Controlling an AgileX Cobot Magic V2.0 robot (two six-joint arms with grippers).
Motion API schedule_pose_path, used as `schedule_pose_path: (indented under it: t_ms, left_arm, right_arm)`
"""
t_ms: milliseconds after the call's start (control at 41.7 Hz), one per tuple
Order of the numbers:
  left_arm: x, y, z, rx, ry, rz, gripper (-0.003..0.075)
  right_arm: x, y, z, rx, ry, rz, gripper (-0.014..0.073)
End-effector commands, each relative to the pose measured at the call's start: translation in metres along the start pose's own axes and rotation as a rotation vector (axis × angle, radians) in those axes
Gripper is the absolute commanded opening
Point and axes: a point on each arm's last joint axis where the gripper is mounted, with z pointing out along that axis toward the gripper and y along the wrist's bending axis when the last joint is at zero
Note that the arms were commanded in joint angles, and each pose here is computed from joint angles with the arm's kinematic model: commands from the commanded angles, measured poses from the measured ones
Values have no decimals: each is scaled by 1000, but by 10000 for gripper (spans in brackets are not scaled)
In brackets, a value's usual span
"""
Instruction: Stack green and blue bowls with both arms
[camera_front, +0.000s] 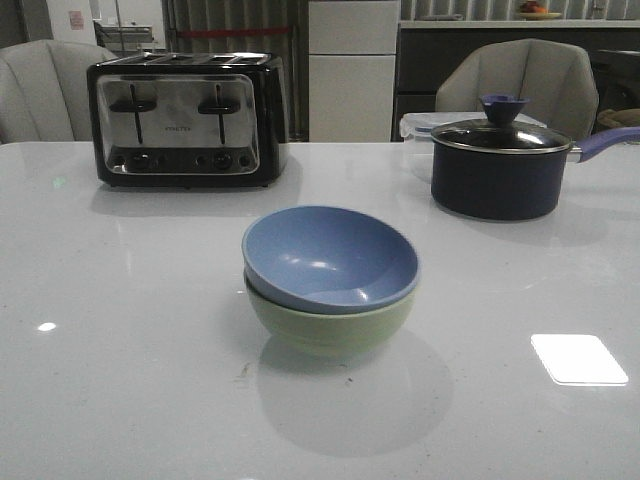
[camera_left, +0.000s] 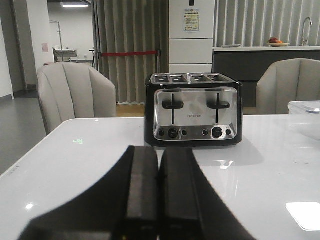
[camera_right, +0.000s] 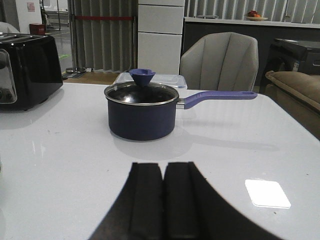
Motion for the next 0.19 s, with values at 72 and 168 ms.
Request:
schedule_pose_path:
  t_ms: [72, 168]
  left_arm:
    - [-7, 0, -2, 1, -97, -3, 94]
    - [-7, 0, -2, 1, -97, -3, 94]
  right_arm:
    - [-11, -1, -2, 15, -120, -11, 29]
    - [-11, -1, -2, 15, -120, -11, 29]
